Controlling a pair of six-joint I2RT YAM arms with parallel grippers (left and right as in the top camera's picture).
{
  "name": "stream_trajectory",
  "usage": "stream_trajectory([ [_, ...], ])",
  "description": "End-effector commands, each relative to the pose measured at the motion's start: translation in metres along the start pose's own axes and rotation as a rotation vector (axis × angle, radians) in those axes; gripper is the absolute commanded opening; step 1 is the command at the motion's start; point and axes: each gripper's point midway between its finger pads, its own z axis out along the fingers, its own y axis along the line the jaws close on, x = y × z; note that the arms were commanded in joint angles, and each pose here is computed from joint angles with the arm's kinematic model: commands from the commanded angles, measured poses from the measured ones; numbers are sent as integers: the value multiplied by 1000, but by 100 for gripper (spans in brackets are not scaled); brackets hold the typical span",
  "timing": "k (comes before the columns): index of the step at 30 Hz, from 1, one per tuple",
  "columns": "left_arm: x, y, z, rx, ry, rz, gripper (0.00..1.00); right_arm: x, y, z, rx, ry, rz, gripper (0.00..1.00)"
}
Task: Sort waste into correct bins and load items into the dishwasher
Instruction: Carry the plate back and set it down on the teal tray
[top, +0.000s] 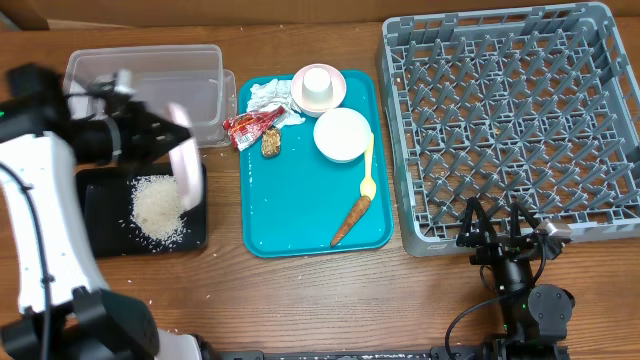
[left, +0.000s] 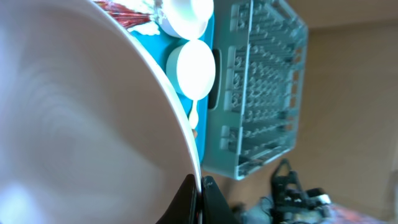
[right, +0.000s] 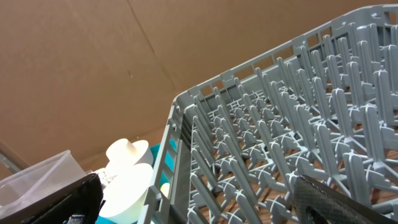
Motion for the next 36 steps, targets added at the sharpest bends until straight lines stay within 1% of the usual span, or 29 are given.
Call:
stream_trajectory([
  [1, 13, -27, 25, -127, 8, 62, 5, 1, -2, 0, 4, -5, 1, 100],
  [4, 31, -67, 62, -101, 64, 213, 4, 1, -2, 0, 4, -5, 1, 100],
  [5, 40, -80, 79, -123, 74, 274, 4, 1, -2, 0, 4, -5, 1, 100],
  [6, 44, -85, 89, -160, 68, 299, 4, 1, -2, 0, 4, -5, 1, 100],
  [8, 52, -89, 105, -260, 44, 341, 4, 1, -2, 0, 4, -5, 1, 100],
  [12, 71, -98, 130, -405, 9, 451, 4, 1, -2, 0, 4, -5, 1, 100],
  [15, 82, -97, 146, -526, -29, 500, 4, 1, -2, 0, 4, -5, 2, 100],
  [18, 99, -97, 165, -577, 0, 553, 4, 1, -2, 0, 4, -5, 1, 100],
  [22, 115, -81, 193, -662, 49, 563, 4, 1, -2, 0, 4, -5, 1, 100],
  [26, 128, -57, 221, -733, 138, 564, 4, 1, -2, 0, 4, -5, 1, 100],
  [32, 141, -21, 239, -841, 220, 492, 4, 1, -2, 0, 4, -5, 1, 100],
  [36, 147, -2, 252, -887, 271, 483, 4, 1, -2, 0, 4, -5, 1, 100],
])
